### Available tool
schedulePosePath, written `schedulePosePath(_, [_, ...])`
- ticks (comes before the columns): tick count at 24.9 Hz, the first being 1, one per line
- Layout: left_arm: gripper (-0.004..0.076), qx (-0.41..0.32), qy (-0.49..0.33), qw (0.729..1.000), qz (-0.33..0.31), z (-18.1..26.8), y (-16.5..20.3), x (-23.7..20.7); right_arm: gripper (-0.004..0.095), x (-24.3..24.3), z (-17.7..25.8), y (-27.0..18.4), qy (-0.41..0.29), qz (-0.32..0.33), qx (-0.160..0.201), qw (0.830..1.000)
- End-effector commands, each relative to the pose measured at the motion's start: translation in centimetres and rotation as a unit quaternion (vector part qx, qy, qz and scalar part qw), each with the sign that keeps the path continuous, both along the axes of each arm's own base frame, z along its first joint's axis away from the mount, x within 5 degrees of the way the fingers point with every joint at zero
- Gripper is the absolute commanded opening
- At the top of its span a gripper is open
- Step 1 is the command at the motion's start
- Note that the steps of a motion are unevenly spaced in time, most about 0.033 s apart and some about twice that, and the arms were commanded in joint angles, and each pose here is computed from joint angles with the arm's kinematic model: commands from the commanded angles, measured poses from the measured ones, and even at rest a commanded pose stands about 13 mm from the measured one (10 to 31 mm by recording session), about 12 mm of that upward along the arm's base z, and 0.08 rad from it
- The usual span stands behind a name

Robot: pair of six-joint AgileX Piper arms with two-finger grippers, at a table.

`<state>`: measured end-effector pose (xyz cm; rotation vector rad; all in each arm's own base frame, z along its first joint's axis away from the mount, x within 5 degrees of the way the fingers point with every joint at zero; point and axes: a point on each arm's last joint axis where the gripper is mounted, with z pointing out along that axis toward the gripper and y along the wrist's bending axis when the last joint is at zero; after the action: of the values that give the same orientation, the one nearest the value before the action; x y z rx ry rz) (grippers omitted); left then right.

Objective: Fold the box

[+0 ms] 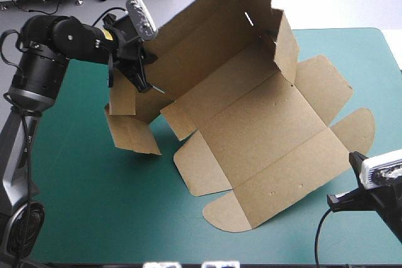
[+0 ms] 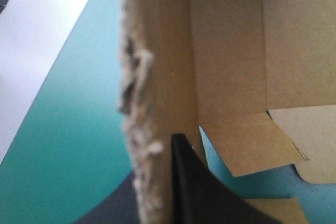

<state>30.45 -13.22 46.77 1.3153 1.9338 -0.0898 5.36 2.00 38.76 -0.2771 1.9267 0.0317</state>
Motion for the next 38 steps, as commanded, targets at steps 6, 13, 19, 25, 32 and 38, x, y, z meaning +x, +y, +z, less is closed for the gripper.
schedulePosePath(6, [0.0011, 0.152, -0.064, 0.977, -0.135, -1.9, -6.1, -6.8, -0.002, 1.6, 2.1, -0.4, -0.058, -0.01, 0.0, 0.998])
schedulePosePath(13, [0.0011, 0.131, -0.14, 0.975, -0.11, -4.7, -4.6, -9.3, -0.002, 2.4, 5.1, -0.6, -0.083, -0.011, -0.005, 0.996])
schedulePosePath(19, [0.0011, 0.138, -0.145, 0.974, -0.101, -6.0, -5.6, -9.1, -0.002, 3.8, 5.1, -0.8, -0.058, -0.008, -0.002, 0.998])
schedulePosePath(25, [0.0011, 0.183, -0.149, 0.964, -0.124, -7.3, -7.5, -9.3, -0.002, 6.0, 4.6, -1.3, -0.036, -0.011, 0.007, 0.999])
schedulePosePath(32, [0.0011, 0.213, -0.162, 0.955, -0.124, -7.8, -7.9, -8.9, -0.002, 9.7, 3.4, -1.4, 0.016, 0.017, 0.033, 0.999])
schedulePosePath(38, [0.0011, 0.234, -0.159, 0.95, -0.135, -9.2, -7.9, -8.8, -0.002, 12.4, 4.7, -1.3, 0.063, 0.056, 0.048, 0.995])
